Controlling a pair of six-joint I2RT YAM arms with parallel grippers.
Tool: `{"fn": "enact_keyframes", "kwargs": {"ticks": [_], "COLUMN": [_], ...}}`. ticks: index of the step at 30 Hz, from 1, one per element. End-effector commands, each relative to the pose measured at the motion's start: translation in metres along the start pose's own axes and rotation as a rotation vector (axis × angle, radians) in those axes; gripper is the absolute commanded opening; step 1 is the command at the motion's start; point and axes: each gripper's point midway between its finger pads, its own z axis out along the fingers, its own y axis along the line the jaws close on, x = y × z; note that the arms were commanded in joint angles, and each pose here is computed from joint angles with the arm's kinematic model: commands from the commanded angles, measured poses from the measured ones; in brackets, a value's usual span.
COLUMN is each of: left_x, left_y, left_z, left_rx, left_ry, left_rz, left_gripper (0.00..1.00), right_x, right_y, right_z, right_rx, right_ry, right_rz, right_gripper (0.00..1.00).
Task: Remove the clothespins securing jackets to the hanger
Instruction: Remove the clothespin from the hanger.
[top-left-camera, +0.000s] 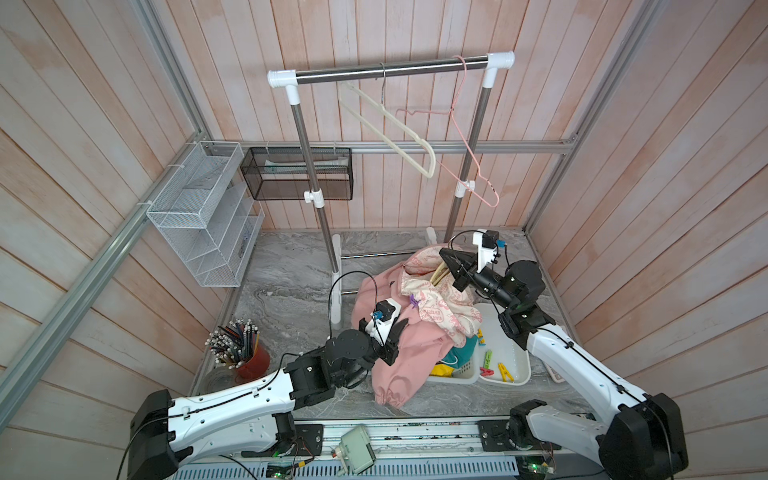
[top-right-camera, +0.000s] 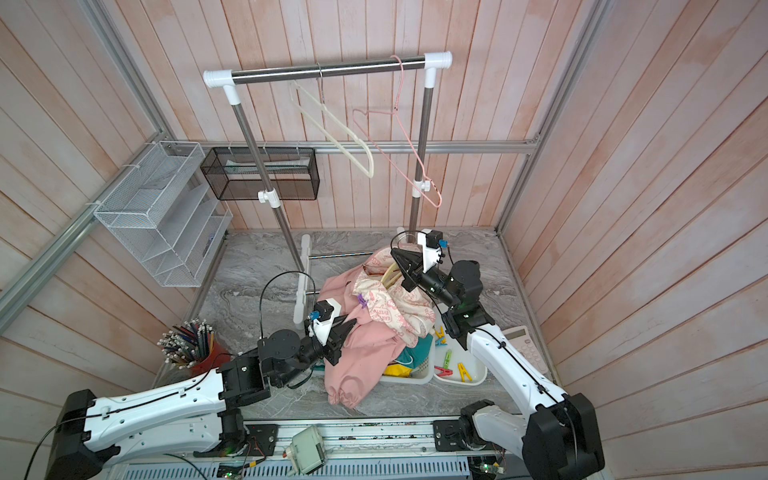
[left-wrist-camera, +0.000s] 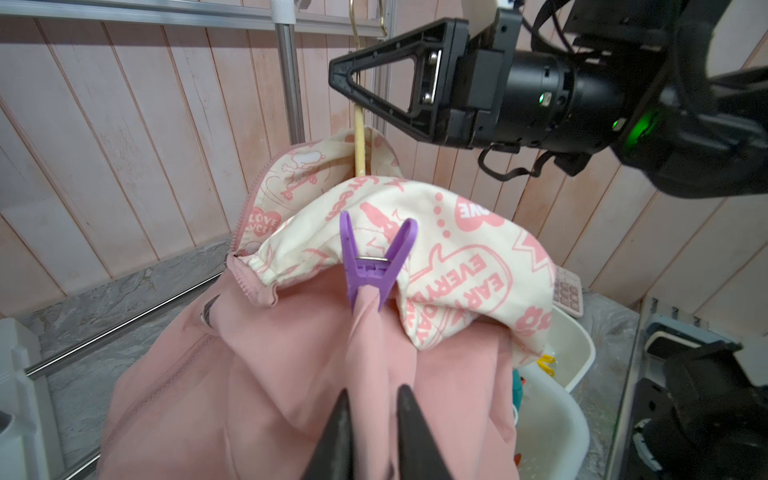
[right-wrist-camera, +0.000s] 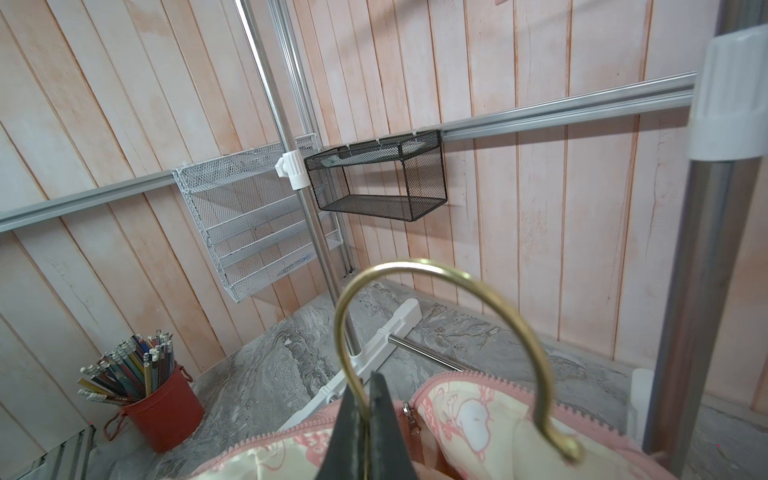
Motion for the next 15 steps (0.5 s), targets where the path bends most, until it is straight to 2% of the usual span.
{"fn": "enact_keyframes", "kwargs": {"ticks": [1, 3, 6, 10, 15], "left_x": [-0.037, -0.046, -0.060, -0.071, -0.066], "left_y": [-0.003, 0.000, 0.004, 0.009, 0.009], "left_z": [-0.009, -0.015, -0.023, -0.016, 0.007], "left_rx": [0.028, 0.019, 0.015, 0.025, 0.083], "left_ry": [-0.094, -0.111, -0.141, -0.129, -0.063], "left_rz": [-0.050, -0.051, -0.044, -0.035, -0.062], "left_gripper": [0.60, 0.73, 0.79, 0.78, 0.71], "right_x": [-0.008, -0.007, -0.006, -0.004, -0.007], "right_y": [0.003, 0.001, 0.000, 0.003, 0.004], "right_z": [0.004, 0.004, 0.006, 0.008, 0.010], "right_rx": [-0.004, 0.008, 0.015, 0.006, 0.006], "right_ry": [0.000, 0.007, 0.017, 0.022, 0.016], "right_rz": [0.001, 0.001, -0.004, -0.009, -0.005], "right_gripper": [0.00, 0.00, 0.00, 0.00, 0.00]}}
